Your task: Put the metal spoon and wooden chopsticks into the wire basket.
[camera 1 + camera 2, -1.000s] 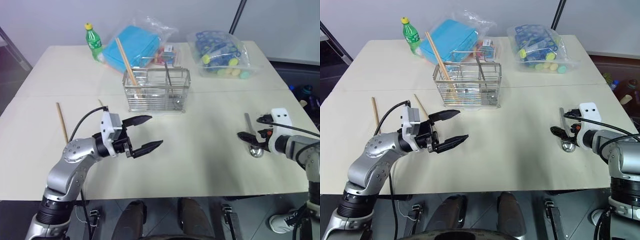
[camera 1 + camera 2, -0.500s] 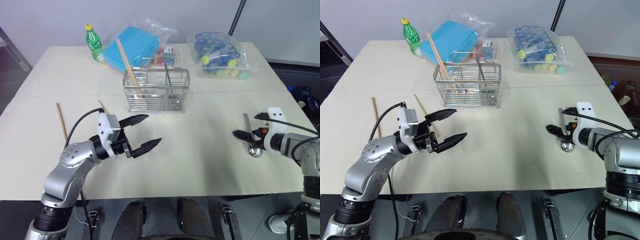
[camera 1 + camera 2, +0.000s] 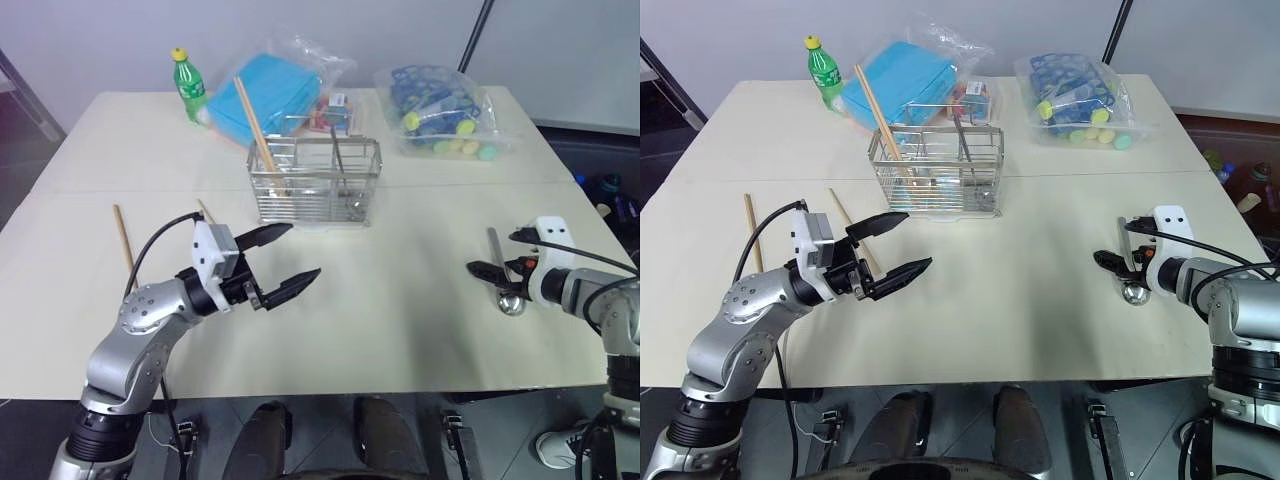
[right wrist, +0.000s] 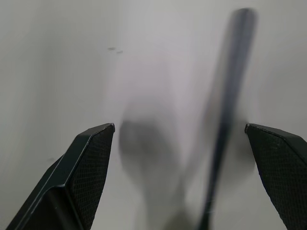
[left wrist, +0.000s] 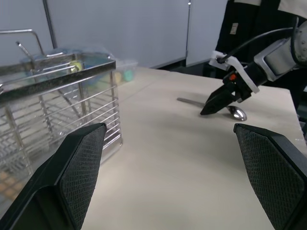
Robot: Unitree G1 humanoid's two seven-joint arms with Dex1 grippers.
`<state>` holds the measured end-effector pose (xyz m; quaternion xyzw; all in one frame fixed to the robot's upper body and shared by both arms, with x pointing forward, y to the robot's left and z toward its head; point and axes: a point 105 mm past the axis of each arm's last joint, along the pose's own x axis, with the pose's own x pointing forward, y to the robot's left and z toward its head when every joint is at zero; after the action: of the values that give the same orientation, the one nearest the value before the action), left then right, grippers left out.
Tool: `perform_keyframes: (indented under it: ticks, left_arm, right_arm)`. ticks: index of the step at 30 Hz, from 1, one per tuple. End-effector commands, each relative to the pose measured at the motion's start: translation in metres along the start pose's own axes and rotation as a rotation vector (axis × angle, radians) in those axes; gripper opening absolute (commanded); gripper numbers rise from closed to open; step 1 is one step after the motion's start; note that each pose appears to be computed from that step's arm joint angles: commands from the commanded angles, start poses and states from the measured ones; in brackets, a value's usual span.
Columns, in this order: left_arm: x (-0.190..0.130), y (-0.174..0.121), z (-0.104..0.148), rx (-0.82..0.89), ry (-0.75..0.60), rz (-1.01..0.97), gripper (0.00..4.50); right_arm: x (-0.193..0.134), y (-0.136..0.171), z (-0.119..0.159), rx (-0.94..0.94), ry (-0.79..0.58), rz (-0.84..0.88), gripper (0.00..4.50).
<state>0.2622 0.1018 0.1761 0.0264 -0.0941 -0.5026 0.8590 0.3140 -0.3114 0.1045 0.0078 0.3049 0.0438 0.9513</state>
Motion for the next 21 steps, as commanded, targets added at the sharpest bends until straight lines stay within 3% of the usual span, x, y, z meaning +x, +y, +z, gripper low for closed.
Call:
perform_keyframes:
  ticks: [1, 12, 21]
  left_arm:
    - [-0.001, -0.005, 0.011, 0.027, -0.026, -0.012, 4.47]
    - [0.003, -0.003, 0.012, 0.024, -0.035, -0.010, 4.47]
    - [-0.002, -0.003, 0.012, 0.024, -0.022, 0.017, 4.47]
  right_arm:
    - [-0.013, -0.022, -0.001, 0.018, 0.006, -0.087, 4.50]
    - [-0.014, -0.030, -0.019, 0.054, 0.049, -0.106, 4.50]
    - [-0.002, -0.010, -0.018, 0.048, 0.062, -0.017, 4.50]
